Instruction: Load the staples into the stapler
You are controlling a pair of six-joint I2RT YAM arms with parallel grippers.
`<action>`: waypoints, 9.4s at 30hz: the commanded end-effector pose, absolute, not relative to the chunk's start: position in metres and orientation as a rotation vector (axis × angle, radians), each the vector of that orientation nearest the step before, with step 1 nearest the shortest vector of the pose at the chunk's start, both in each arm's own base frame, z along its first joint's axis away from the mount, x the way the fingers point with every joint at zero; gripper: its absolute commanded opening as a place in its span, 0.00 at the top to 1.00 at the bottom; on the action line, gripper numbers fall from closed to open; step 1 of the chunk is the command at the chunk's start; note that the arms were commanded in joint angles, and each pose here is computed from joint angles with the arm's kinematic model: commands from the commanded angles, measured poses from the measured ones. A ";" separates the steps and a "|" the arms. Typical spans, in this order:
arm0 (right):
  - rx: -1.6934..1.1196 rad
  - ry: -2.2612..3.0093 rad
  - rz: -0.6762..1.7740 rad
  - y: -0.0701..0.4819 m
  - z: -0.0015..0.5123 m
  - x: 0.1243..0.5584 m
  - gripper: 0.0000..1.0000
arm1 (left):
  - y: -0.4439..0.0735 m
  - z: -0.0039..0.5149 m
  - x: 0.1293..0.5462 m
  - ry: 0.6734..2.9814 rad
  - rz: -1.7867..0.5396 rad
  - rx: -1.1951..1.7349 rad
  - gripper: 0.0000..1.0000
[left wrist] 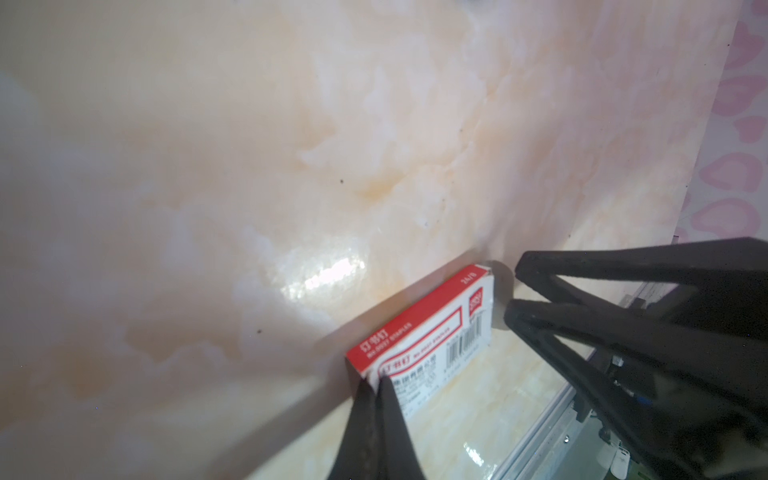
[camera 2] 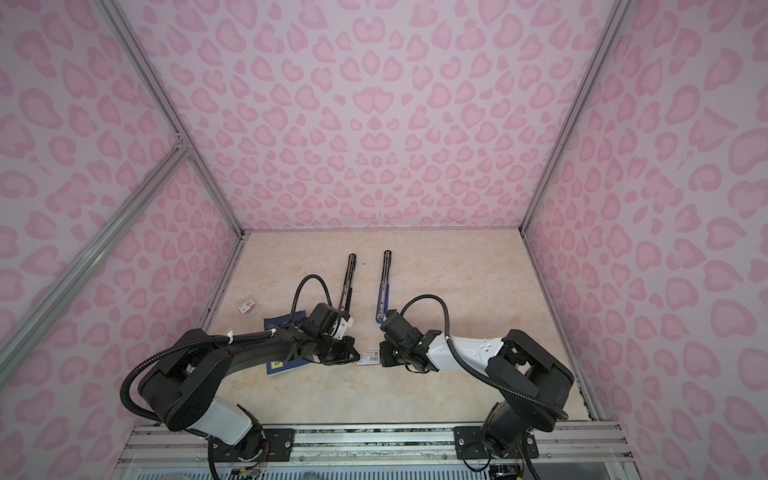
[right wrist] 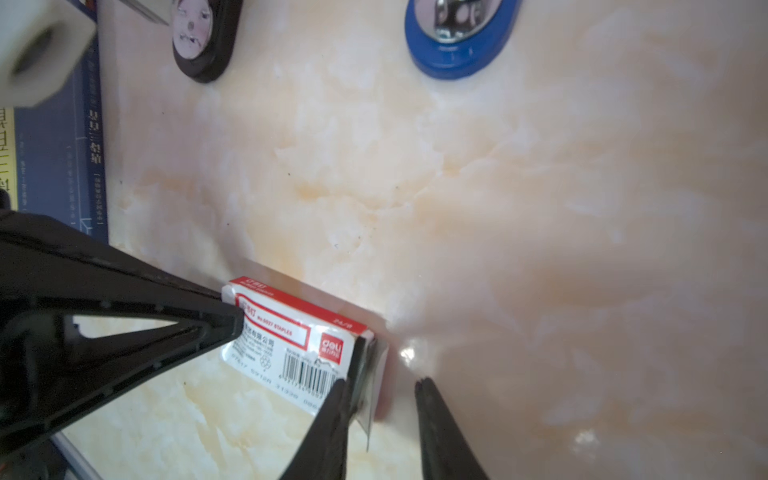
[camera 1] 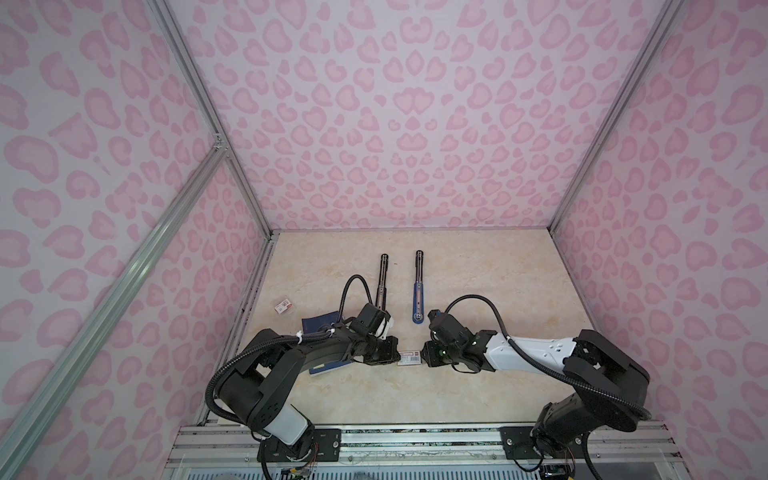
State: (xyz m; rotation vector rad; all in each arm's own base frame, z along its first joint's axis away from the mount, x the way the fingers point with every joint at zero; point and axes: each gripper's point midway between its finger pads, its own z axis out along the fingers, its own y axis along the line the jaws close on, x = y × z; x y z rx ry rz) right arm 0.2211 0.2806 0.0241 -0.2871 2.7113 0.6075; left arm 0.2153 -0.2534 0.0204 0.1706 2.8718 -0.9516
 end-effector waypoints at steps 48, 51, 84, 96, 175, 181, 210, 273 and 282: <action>-0.380 2.750 0.721 0.236 0.024 0.235 1.00 | -0.274 0.148 0.262 1.968 -0.549 1.177 0.02; -0.375 2.759 0.725 0.236 0.019 0.235 1.00 | -0.285 0.145 0.253 1.872 -0.616 1.274 0.02; -0.351 2.768 0.766 0.241 0.008 0.234 1.00 | -0.308 0.023 0.230 1.941 -0.606 1.627 0.20; -0.342 2.765 0.756 0.239 0.007 0.235 1.00 | -0.305 0.015 0.230 2.002 -0.611 1.637 0.40; -0.171 2.710 0.759 0.216 0.028 0.239 0.59 | -0.331 0.017 0.227 1.996 -0.679 1.702 0.37; -0.163 2.721 0.762 0.215 0.024 0.237 0.61 | -0.334 0.013 0.225 2.005 -0.698 1.716 0.42; -0.122 2.740 0.655 0.202 0.011 0.237 1.00 | -0.317 0.000 0.216 2.084 -0.649 1.738 0.56; 0.200 2.617 0.803 0.209 0.023 0.251 1.00 | -0.191 0.026 0.255 2.589 -0.037 0.241 0.48; 0.171 2.635 0.920 0.255 0.017 0.239 1.00 | -0.186 0.033 0.254 2.611 -0.027 0.114 0.38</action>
